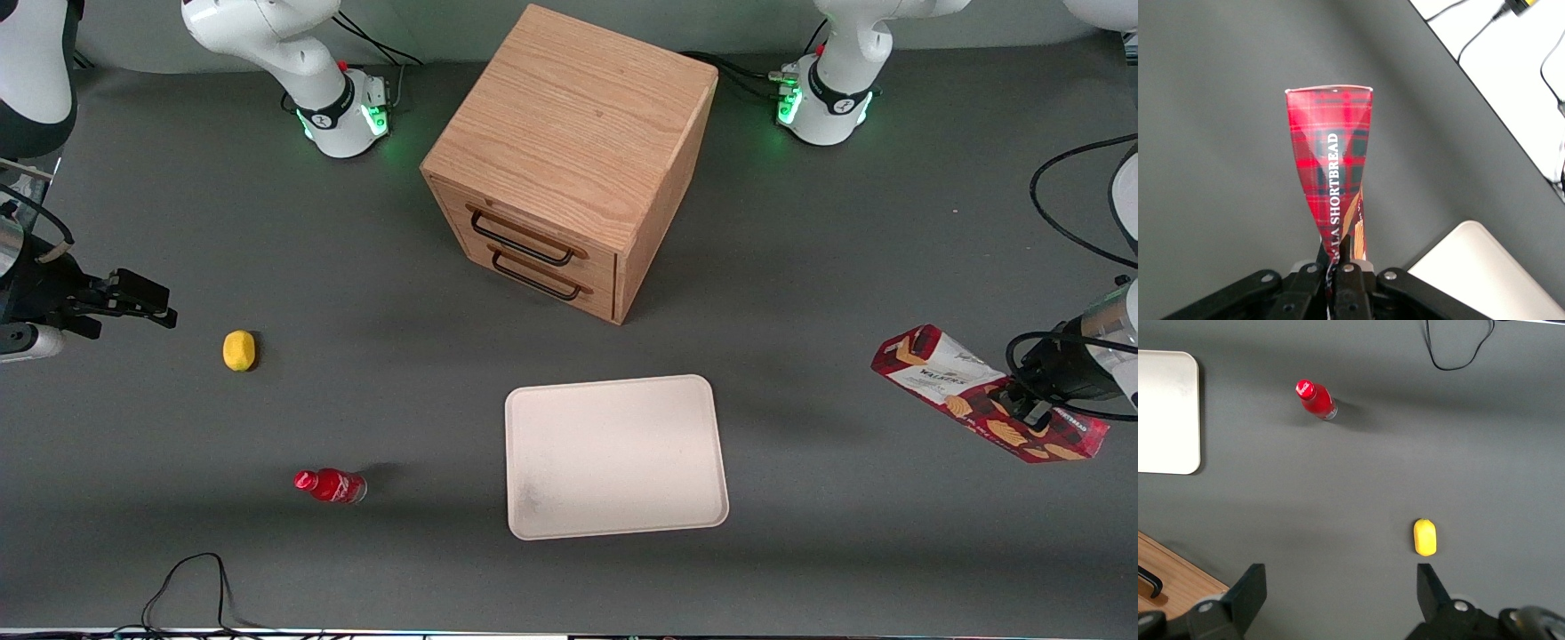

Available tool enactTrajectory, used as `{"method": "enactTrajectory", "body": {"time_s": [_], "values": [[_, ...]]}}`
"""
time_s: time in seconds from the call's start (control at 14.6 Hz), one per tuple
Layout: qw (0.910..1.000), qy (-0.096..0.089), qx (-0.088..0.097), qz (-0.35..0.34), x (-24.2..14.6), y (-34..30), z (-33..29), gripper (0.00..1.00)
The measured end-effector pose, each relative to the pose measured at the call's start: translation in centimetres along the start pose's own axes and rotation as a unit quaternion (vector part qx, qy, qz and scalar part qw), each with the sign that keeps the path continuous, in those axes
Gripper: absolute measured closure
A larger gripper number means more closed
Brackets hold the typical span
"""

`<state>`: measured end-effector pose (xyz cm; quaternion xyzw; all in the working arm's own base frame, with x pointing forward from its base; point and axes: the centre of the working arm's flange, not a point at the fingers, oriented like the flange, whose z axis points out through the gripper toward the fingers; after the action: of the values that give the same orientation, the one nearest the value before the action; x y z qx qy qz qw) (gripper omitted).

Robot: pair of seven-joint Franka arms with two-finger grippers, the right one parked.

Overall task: Place red cookie box on tray
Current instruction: 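Lift the held box and swing it toward the white tray, then lower the box upright onto the tray's rim area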

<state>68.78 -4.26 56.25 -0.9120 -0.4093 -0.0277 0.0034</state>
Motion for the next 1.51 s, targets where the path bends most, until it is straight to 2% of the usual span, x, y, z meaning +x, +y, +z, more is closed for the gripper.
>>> {"method": "enactTrajectory", "body": {"time_s": [0.21, 0.34, 0.55, 0.75, 0.96, 1.16, 1.3, 1.51], "values": [[0.9957, -0.005, 0.0, 0.092, -2.4, 2.0, 0.4, 0.97], [0.9881, -0.007, 0.0, 0.153, -6.0, 4.5, 0.6, 0.97], [0.9695, -0.007, 0.002, 0.245, -12.4, 8.4, 1.2, 0.97], [0.9461, -0.004, -0.004, 0.324, -16.5, 10.7, 1.0, 0.97], [0.9303, -0.002, -0.013, 0.367, -19.0, 12.0, 0.5, 0.97], [0.9209, -0.005, -0.024, 0.389, -21.4, 13.2, 0.2, 0.97], [0.9162, -0.006, -0.025, 0.4, -22.2, 13.8, 0.7, 0.97], [0.9152, 0.0, -0.035, 0.402, -21.9, 15.1, 3.2, 0.97]]}}
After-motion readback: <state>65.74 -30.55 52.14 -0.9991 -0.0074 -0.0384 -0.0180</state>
